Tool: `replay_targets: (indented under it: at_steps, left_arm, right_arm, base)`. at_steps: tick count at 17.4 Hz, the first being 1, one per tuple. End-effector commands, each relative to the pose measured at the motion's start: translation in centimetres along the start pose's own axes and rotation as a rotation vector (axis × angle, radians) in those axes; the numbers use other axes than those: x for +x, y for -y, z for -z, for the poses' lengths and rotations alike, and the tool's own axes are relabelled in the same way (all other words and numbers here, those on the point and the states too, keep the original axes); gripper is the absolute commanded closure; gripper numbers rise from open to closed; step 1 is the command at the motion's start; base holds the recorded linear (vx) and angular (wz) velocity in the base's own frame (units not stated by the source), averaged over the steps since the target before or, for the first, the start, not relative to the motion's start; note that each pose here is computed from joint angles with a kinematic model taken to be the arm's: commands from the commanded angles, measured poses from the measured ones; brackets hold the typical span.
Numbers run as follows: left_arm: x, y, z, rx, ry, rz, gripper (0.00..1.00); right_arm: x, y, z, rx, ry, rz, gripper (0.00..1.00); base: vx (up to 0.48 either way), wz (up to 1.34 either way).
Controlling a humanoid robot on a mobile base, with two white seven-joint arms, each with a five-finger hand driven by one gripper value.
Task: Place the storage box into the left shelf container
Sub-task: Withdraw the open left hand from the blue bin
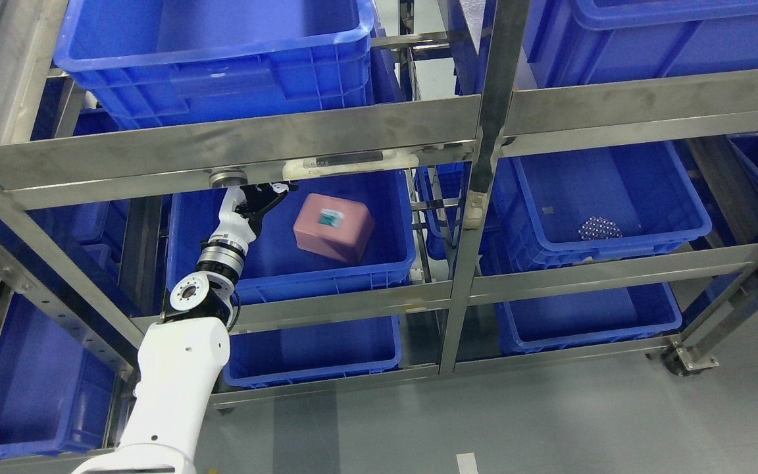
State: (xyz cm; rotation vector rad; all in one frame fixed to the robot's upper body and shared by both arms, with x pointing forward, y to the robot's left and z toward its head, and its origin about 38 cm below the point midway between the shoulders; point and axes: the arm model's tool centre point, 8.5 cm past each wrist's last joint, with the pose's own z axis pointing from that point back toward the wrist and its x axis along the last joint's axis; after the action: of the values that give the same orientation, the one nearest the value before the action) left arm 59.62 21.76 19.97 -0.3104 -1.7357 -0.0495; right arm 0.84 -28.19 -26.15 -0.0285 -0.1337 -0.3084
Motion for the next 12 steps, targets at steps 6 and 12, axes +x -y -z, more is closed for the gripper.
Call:
replay_targets:
  at_steps: [6,12]
  left_arm:
    - [-3.0,0.0,-1.8,-0.071,-0.064,0.032,0.01]
    - [-2.5,0.7,-6.4,0.040,0.099,0.061,0.00]
  right_arm:
    - [0.3,-1.8,-0.5,0.326,0.003,-0.012,0.00]
    - [0.3,-1.8,-0.5,0.326,0.003,-0.012,0.00]
  base:
    - [0.050,-0.01]
    - [-0.006,0.00]
